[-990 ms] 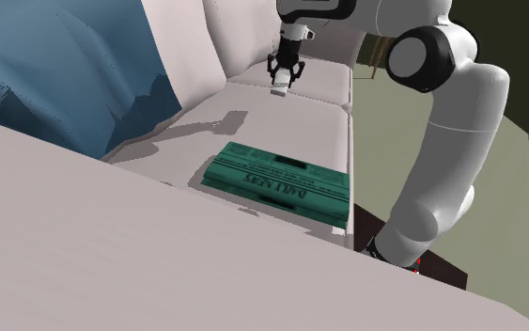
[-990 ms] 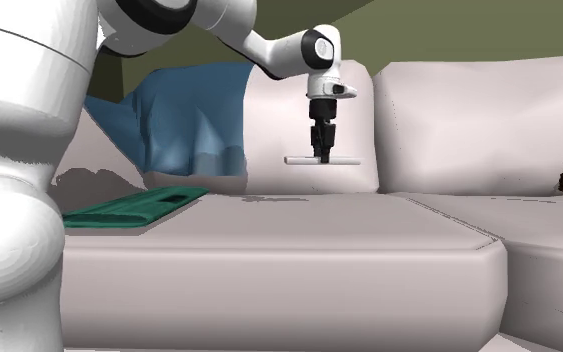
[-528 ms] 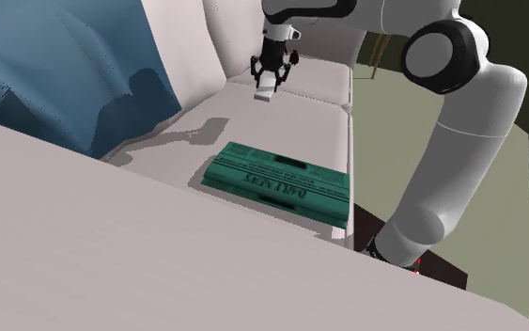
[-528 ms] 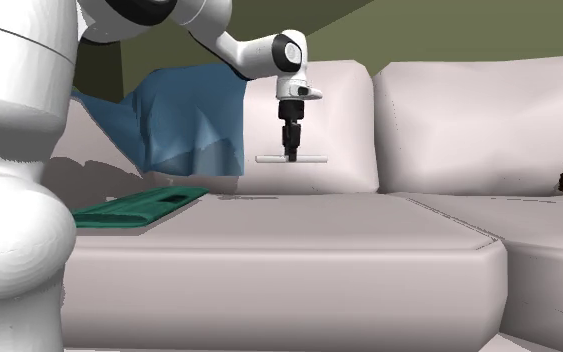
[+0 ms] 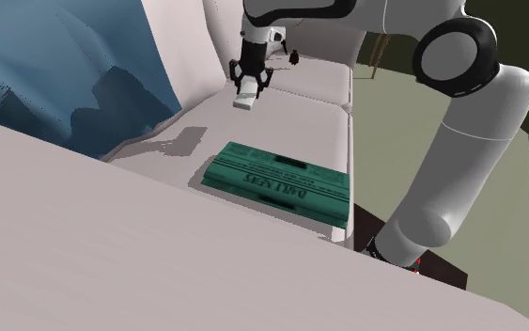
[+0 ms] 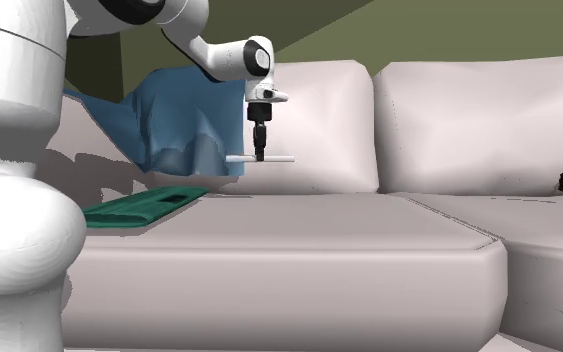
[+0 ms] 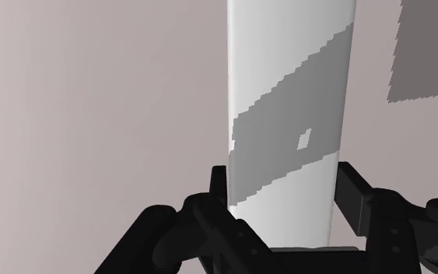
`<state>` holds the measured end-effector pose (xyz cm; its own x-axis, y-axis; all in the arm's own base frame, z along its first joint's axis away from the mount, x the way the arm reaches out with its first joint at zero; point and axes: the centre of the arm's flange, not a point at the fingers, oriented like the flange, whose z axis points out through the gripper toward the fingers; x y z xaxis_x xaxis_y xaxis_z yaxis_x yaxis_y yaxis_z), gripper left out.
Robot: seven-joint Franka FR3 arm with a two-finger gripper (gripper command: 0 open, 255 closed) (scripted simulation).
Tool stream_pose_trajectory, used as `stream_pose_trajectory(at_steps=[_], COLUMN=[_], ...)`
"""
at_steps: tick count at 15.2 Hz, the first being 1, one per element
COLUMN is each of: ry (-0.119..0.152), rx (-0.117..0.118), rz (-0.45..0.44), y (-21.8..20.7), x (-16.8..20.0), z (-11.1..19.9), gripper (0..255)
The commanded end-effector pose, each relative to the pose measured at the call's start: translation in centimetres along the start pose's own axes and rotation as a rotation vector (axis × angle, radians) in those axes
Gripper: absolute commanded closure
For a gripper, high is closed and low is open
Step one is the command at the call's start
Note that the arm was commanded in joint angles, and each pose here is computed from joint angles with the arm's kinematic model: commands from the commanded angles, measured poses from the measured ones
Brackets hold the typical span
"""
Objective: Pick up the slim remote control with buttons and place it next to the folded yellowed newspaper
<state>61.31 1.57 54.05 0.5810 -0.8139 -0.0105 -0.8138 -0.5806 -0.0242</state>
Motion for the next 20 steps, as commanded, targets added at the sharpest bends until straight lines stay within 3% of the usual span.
stream_pose_trajectory(at_steps=[1, 5, 20], ry=[0.001, 0.001, 0.001], rx=[0.0, 0.0, 0.0], rz=[0.002, 0.002, 0.002], y=[-1.4, -3.8, -3.6], x=[-2.3, -6.0, -6.0], z=[0.1, 0.1, 8.1], gripper=[255, 255, 255])
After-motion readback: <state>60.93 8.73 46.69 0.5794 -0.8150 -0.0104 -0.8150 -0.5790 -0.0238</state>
